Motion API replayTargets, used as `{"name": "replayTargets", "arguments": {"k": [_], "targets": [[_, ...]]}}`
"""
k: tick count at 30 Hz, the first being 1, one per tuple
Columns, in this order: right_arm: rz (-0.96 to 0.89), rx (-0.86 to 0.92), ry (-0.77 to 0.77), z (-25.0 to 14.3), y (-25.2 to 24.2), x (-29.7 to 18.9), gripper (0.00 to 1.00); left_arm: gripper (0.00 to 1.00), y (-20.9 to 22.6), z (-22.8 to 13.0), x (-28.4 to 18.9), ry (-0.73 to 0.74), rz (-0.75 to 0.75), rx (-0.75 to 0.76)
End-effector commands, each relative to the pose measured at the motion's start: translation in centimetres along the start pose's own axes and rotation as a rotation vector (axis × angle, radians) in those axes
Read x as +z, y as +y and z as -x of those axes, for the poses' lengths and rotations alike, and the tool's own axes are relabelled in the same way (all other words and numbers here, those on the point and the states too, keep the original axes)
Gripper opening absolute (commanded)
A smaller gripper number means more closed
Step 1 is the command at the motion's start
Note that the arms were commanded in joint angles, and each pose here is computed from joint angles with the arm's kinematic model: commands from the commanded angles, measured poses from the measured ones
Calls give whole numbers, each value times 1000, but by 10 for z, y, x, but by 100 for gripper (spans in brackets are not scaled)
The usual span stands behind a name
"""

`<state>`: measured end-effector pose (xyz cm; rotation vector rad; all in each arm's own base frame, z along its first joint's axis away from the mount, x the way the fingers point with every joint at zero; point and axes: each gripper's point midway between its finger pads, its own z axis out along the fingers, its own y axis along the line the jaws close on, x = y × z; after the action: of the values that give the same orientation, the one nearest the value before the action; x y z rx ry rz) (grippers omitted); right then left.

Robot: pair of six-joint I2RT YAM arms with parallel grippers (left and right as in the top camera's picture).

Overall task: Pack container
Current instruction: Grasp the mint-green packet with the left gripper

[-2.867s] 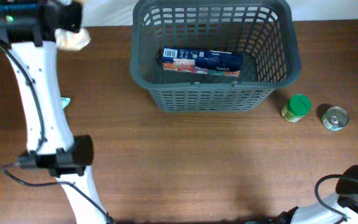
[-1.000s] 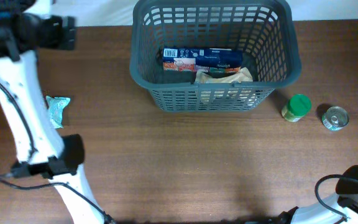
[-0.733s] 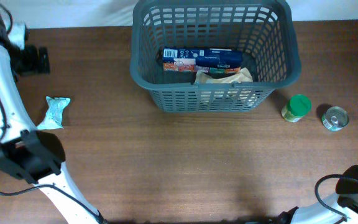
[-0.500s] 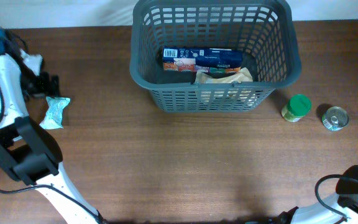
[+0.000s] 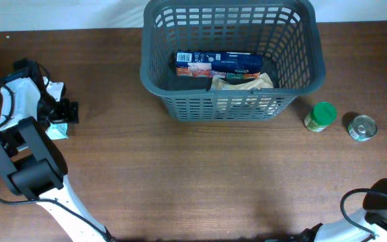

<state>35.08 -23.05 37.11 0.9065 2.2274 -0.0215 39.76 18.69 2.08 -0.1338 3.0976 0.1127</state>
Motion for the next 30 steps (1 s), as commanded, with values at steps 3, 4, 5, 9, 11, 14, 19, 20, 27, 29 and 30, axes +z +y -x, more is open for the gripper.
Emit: {"name": "replayTargets", "arguments": {"k": [3, 4, 5, 9, 11, 14, 19, 20, 27, 29, 30], "targets": [[-7, 7, 0, 1, -2, 2, 99, 89, 8, 5, 2, -32, 9, -11], [-7, 7, 0, 1, -2, 2, 99, 89, 9, 6, 3, -34, 11, -13], [-7, 7, 0, 1, -2, 2, 99, 89, 10, 6, 4, -35, 11, -15], [-7, 7, 0, 1, -2, 2, 99, 84, 11, 1, 19, -3, -1, 22], [-7, 7, 0, 1, -2, 2, 99, 83, 9, -3, 28, 25, -9, 48], [-7, 7, 0, 1, -2, 2, 99, 80, 7, -7, 33, 45, -17, 53], [-7, 7, 0, 1, -2, 2, 99, 54, 8, -6, 31, 41, -15, 53], [-7, 7, 0, 1, -2, 2, 99, 30, 8, -6, 30, 44, -16, 53], [-7, 7, 0, 1, -2, 2, 99, 2, 5, 32, -48, -31, 4, 32], [-7, 7, 0, 1, -2, 2, 99, 2, 0, 50, -85, -93, 21, 54], [-7, 7, 0, 1, -2, 2, 99, 2, -4, 60, -106, -139, 33, 67]]}}
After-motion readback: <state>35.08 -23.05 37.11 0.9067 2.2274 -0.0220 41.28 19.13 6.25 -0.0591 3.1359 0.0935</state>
